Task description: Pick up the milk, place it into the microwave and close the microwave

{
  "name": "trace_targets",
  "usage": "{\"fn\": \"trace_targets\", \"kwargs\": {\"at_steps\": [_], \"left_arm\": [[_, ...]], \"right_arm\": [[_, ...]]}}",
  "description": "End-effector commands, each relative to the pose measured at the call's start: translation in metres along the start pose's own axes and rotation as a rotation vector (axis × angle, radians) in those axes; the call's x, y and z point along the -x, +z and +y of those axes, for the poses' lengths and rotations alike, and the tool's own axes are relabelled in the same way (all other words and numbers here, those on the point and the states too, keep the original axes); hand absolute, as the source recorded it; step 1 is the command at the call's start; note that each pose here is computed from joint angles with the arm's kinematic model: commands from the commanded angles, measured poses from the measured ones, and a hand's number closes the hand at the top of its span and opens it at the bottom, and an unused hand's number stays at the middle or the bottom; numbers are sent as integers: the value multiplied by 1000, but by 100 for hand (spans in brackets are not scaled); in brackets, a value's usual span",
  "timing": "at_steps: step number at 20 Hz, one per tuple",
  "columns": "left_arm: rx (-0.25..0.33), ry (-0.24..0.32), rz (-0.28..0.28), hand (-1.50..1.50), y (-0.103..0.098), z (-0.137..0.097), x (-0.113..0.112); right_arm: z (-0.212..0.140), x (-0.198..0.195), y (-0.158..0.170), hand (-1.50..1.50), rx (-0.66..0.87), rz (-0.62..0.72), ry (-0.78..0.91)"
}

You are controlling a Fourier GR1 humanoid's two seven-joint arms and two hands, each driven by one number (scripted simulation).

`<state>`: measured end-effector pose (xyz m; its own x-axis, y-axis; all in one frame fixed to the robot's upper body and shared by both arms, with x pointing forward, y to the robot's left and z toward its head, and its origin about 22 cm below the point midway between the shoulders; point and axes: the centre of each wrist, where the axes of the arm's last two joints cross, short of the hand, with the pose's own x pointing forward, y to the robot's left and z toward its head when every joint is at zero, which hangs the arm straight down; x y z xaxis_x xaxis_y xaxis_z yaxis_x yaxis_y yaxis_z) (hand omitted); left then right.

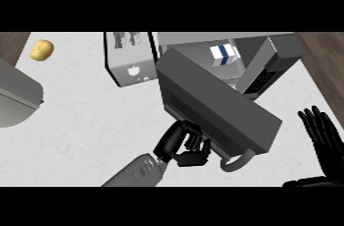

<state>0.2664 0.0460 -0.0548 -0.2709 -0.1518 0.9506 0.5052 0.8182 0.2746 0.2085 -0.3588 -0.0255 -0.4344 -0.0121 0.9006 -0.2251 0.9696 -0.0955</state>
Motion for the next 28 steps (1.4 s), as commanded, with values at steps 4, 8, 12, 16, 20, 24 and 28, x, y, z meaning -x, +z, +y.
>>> {"fn": "trace_targets", "kwargs": {"at_steps": [4,8,12,16,20,24,28], "left_arm": [[-49,54,-16,150,-18,-5,-13],[-86,88,-63,150,-26,-7,-24],[-207,76,-84,150,-38,0,-32],[-344,109,-67,150,-53,10,-44],[-399,101,-52,-150,-68,16,-54],[-435,81,-4,-150,-78,23,-53],[-519,117,28,-150,-84,30,-57]], "right_arm": [[5,-27,-17,-150,-132,-61,-89],[5,-36,-35,-150,-158,-74,-96],[-2,-53,-44,-150,-209,-77,-59],[-7,-65,-52,-150,-220,-89,-45],[-17,-77,-64,-150,-227,-126,-17],[-30,-101,-84,-150,-257,-173,67],[-48,-142,-107,150,-246,-254,347]]}}
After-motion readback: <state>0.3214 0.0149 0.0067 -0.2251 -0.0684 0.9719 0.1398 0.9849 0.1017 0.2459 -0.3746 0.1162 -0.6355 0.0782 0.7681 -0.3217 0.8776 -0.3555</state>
